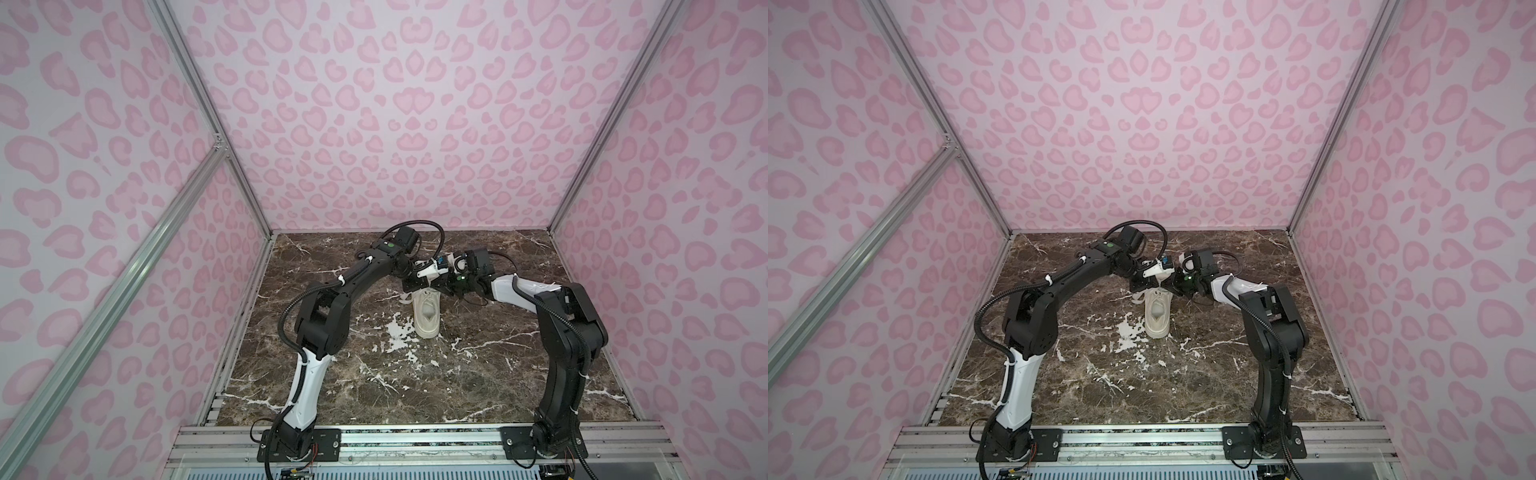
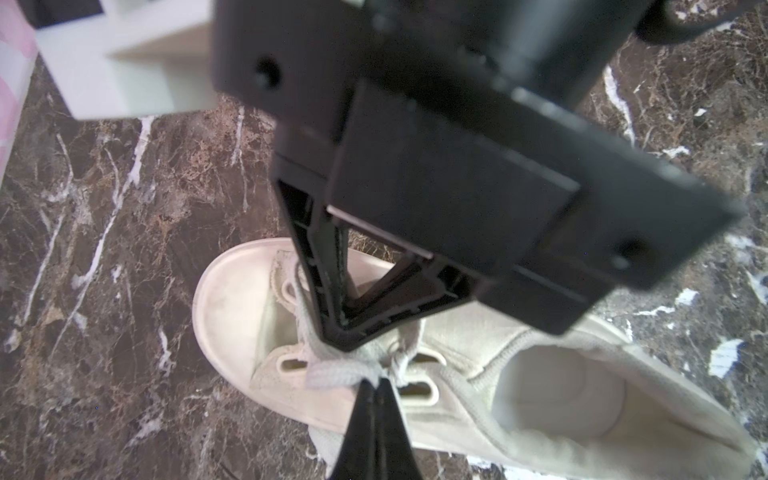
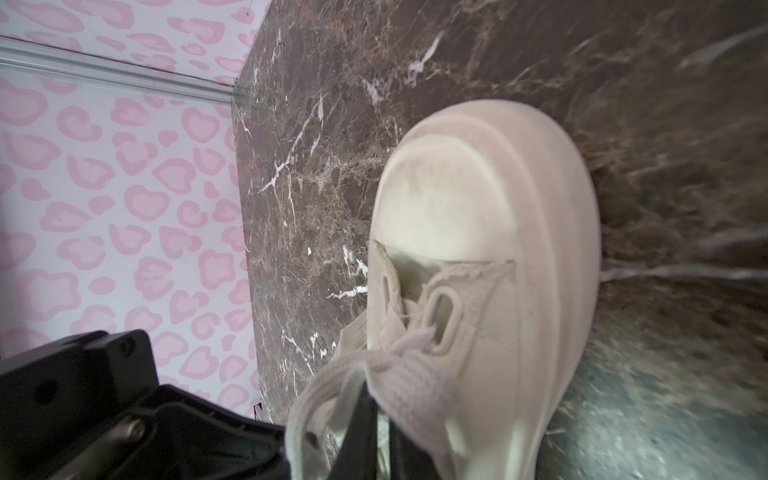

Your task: Tie the shoes

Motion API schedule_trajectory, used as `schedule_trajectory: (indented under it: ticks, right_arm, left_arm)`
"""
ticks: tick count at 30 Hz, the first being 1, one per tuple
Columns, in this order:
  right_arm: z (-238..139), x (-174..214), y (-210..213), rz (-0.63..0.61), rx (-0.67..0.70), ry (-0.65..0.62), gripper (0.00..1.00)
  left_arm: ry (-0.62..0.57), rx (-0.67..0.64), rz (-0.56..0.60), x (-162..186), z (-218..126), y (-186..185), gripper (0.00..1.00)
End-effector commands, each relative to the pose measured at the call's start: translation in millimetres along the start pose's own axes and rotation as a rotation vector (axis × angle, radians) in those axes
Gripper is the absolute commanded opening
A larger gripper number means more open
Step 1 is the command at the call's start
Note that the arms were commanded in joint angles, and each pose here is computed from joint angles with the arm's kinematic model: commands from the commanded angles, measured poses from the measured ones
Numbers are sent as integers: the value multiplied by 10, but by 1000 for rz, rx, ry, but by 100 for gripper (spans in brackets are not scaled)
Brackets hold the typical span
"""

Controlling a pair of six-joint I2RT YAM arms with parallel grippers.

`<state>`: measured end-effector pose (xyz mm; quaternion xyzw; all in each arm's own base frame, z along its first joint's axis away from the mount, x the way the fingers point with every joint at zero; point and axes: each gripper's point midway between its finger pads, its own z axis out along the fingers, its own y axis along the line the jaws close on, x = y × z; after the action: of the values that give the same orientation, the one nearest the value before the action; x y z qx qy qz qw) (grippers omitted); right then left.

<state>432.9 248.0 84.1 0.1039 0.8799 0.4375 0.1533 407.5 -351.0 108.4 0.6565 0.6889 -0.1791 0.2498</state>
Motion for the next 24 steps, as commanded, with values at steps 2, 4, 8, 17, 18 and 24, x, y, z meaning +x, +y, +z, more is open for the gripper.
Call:
schedule_trajectory:
  ticks: [2, 4, 8, 17, 18, 24]
  right_arm:
    - [-30, -25, 59, 4, -39, -11, 11]
    - [-43, -31, 81, 3, -50, -16, 11]
    - [-82, -51, 97, 3, -63, -26, 12]
    - [-259, -59, -6, 23, -51, -54, 13]
    - [-278, -49, -37, 29, -48, -56, 13]
    - [-357, 54, -230, 61, -41, -54, 12]
  left_arm:
    - [-10, 43, 0, -1, 58, -81, 4]
    - [-14, 46, -1, -6, 69, -84, 4]
    - [-11, 50, -10, 9, 102, -80, 4]
    - [6, 44, -40, 42, 134, -51, 4]
    - [5, 42, -40, 36, 129, -48, 4]
    - [7, 37, -40, 30, 126, -29, 4]
